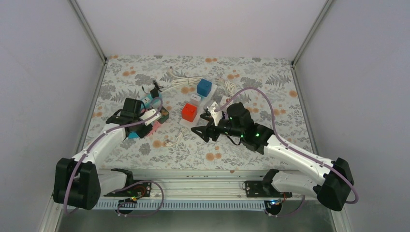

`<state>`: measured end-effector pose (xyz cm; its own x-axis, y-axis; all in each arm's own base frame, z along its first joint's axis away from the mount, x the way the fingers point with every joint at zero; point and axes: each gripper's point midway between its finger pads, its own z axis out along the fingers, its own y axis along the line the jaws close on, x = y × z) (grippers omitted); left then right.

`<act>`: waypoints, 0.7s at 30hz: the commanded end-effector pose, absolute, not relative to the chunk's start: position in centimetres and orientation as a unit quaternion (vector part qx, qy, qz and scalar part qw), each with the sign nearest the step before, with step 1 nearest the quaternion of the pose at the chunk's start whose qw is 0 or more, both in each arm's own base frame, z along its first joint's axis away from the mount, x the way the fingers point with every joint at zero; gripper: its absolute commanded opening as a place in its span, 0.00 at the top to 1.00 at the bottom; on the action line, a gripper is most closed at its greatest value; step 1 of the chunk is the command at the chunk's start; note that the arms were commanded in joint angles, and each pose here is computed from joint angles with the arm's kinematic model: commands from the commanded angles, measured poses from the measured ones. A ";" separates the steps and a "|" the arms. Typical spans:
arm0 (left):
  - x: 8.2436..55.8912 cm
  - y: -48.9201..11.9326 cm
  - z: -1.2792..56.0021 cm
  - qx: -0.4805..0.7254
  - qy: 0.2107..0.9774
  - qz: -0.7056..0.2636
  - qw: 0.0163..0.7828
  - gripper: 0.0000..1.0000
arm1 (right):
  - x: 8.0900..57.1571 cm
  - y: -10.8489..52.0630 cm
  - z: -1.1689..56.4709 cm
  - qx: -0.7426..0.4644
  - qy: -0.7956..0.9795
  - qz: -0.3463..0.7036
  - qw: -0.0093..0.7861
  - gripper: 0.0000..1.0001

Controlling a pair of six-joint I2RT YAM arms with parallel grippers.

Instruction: Insert the plug

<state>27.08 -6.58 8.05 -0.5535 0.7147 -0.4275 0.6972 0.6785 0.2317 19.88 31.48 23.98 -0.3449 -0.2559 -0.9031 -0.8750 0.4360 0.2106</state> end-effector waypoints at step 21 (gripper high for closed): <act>30.3 -9.8 8.0 0.371 0.891 -0.091 0.245 0.98 | 20.3 31.9 23.7 -0.384 0.738 0.358 0.424 0.19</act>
<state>29.87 -8.22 7.45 -0.5808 0.6630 -0.4724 0.7063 0.6989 0.1125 20.16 31.70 22.98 -0.3603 -0.2756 -0.8912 -0.8700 0.4439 0.2144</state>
